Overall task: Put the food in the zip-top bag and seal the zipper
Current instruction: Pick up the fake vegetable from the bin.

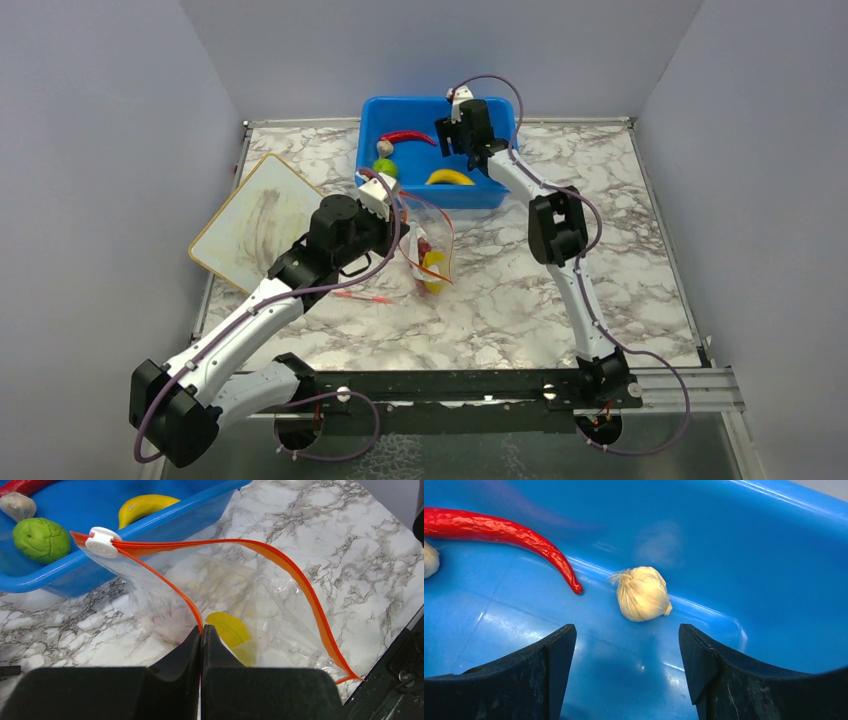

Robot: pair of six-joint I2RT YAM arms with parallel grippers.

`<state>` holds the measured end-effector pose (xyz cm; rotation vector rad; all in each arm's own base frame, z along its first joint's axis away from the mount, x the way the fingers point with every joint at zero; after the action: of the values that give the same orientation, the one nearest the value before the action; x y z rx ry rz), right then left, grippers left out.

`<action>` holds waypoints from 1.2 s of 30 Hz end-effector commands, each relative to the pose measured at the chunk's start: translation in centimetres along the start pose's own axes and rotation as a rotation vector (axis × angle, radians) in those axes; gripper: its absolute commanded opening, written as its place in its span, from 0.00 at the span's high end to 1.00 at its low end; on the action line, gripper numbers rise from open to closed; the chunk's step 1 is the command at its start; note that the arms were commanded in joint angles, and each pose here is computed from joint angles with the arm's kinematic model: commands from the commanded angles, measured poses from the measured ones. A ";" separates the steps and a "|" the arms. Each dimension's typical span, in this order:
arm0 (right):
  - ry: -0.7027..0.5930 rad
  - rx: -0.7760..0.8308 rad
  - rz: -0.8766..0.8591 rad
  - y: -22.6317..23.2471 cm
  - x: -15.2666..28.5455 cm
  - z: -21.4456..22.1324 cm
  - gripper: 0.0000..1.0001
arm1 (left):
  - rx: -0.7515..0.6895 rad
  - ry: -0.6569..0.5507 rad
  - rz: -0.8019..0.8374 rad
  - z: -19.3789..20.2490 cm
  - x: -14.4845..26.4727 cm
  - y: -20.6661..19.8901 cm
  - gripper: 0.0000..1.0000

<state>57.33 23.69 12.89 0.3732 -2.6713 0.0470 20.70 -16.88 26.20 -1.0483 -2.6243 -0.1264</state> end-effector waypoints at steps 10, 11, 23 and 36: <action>-0.124 -0.057 -0.049 -1.2 -3.5 -0.3 0.28 | -0.013 0.005 0.002 0.2 -0.6 0.0 1.00; -0.123 -0.060 -0.051 -1.2 -3.6 -0.1 0.28 | -0.012 0.007 0.001 0.3 -0.6 0.0 1.00; -0.096 -0.076 -0.075 -1.3 -4.6 2.0 0.33 | -0.011 0.016 -0.006 0.3 -1.0 0.1 1.00; -0.112 -0.078 -0.076 -2.0 -4.0 1.1 0.57 | -0.009 0.022 -0.011 0.5 -1.1 0.1 1.00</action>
<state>60.54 23.04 9.21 0.4393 -2.7188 -0.0887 21.19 -17.26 25.12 -1.0339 -2.5841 -0.1400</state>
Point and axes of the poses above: each gripper's point midway between its finger pads, its own x axis back along the fingers, its own y axis along the line the jaws close on, z = x × y, the point moved 9 cm from there along x, back along the fingers, and after that the axes turned 9 degrees about -x, right-handed, at the moved point
